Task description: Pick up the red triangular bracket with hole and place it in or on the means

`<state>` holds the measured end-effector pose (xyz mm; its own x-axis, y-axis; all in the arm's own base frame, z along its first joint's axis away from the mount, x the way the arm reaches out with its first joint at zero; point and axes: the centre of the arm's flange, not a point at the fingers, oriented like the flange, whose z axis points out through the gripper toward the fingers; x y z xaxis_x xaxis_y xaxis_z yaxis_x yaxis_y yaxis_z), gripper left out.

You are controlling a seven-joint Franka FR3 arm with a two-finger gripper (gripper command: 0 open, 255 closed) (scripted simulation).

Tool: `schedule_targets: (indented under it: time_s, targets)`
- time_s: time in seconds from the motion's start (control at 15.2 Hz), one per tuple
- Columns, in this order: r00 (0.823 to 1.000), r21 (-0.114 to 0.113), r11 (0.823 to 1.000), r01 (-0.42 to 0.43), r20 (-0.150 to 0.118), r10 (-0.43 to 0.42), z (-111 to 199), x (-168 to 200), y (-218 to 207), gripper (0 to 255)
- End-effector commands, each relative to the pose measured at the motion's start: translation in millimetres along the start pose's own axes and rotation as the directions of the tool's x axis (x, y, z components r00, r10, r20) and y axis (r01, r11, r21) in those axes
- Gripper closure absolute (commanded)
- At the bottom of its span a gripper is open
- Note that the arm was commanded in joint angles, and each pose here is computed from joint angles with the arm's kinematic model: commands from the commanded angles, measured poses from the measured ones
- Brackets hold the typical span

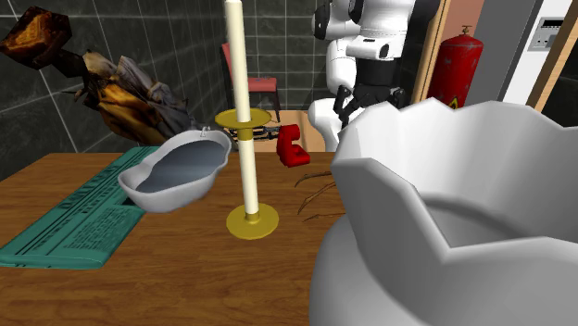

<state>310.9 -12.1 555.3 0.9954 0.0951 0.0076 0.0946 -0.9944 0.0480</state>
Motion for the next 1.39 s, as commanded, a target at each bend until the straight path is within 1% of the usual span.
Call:
schedule_targets:
  time_s: [0.0, 0.4, 0.79, 0.86, 1.32]
  targets:
    - [1.000, 0.000, 1.000, 0.000, 0.000, 0.000, 0, 0, 0, 0]
    - [0.998, -0.018, 0.999, 0.051, 0.033, -0.051, 6, -4, 75, 0]
    - [0.993, -0.035, 0.994, 0.103, 0.066, -0.101, 10, -4, 151, 0]
    - [0.992, -0.037, 0.993, 0.108, 0.069, -0.105, 10, -4, 158, 0]
    - [0.992, -0.037, 0.993, 0.108, 0.069, -0.105, 47, -6, 160, 0]
